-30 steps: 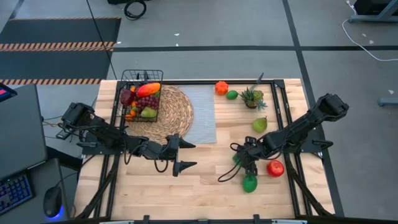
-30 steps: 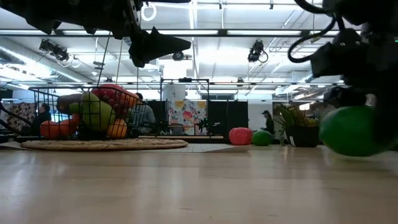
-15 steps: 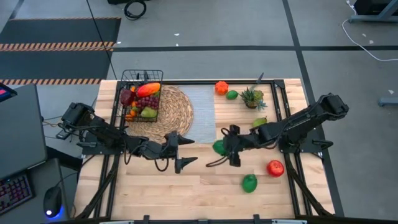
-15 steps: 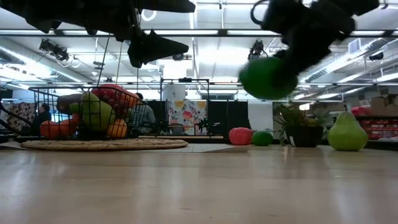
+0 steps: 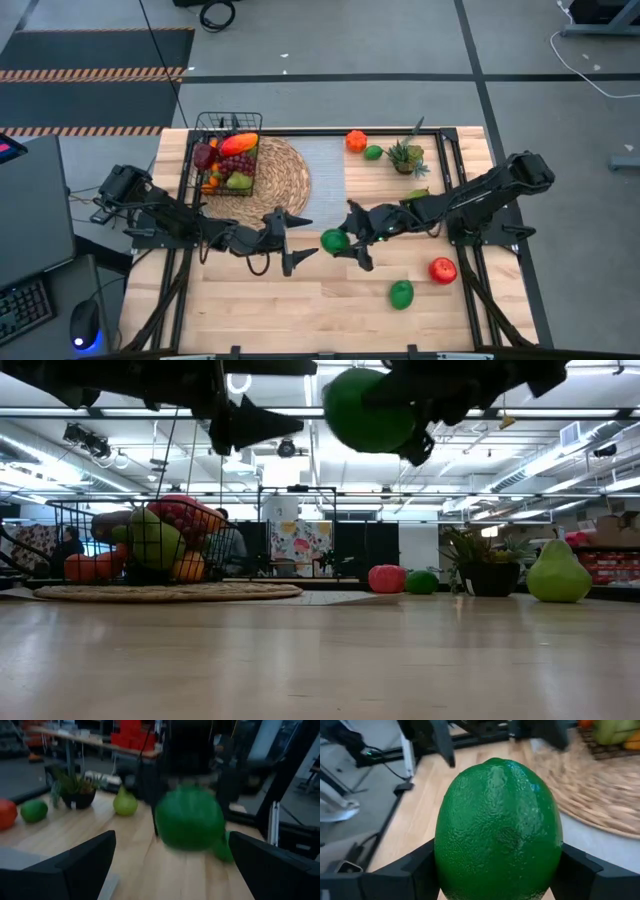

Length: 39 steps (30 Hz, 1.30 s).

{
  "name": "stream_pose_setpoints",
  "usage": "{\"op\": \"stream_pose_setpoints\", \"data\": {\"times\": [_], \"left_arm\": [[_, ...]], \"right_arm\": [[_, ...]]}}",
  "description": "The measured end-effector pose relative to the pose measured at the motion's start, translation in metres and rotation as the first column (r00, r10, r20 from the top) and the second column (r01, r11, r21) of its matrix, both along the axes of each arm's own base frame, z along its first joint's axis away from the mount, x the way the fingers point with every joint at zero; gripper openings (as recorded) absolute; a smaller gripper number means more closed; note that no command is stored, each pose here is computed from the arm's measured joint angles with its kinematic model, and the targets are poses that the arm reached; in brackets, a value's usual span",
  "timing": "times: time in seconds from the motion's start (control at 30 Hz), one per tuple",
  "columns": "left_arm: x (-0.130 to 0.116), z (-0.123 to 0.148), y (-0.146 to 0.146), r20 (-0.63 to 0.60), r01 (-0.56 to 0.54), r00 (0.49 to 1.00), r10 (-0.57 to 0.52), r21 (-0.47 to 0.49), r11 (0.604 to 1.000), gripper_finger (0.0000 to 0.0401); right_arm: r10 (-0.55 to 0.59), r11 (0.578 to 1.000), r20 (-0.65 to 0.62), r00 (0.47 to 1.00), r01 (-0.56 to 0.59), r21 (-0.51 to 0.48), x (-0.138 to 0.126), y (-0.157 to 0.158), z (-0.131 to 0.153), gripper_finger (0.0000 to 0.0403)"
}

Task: Build produce basket
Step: Put the middle green lime into the wire basket

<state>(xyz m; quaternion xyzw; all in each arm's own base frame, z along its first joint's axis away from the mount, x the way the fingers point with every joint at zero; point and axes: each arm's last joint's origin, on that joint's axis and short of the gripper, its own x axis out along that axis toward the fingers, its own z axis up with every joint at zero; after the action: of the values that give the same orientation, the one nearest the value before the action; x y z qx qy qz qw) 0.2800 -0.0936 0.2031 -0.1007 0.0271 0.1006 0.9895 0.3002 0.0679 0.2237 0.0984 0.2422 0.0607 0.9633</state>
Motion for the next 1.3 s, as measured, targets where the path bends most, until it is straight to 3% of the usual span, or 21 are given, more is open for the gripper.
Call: {"op": "stream_pose_setpoints", "data": {"times": [0.23,0.6,0.83,1.1,1.3], "left_arm": [[0.001,0.004,-0.001,0.047,0.014,0.999,-0.015,0.021,1.000,0.0396],[0.009,-0.016,-0.001,-0.019,0.010,1.000,-0.010,0.013,1.000,0.0396],[0.008,-0.024,-0.001,-0.089,0.006,0.996,-0.004,0.017,1.000,0.0396],[0.010,-0.025,0.005,-0.083,-0.017,0.996,0.014,-0.030,0.999,0.0394],[0.010,-0.024,0.006,-0.076,-0.043,0.996,0.039,-0.047,0.998,0.0353]], "right_arm": [[0.032,0.999,-0.016,0.999,-0.033,-0.025,0.023,0.004,-0.026,0.0290],[0.089,0.995,0.006,0.996,-0.089,-0.053,0.063,-0.003,-0.028,0.0290],[0.086,0.992,-0.005,0.996,-0.086,-0.089,0.061,-0.009,-0.024,0.0290],[0.078,0.989,0.002,0.997,-0.077,-0.124,0.060,-0.009,-0.022,0.0291],[0.059,0.990,0.001,0.998,-0.059,-0.131,0.060,-0.010,-0.022,0.0294]]}}
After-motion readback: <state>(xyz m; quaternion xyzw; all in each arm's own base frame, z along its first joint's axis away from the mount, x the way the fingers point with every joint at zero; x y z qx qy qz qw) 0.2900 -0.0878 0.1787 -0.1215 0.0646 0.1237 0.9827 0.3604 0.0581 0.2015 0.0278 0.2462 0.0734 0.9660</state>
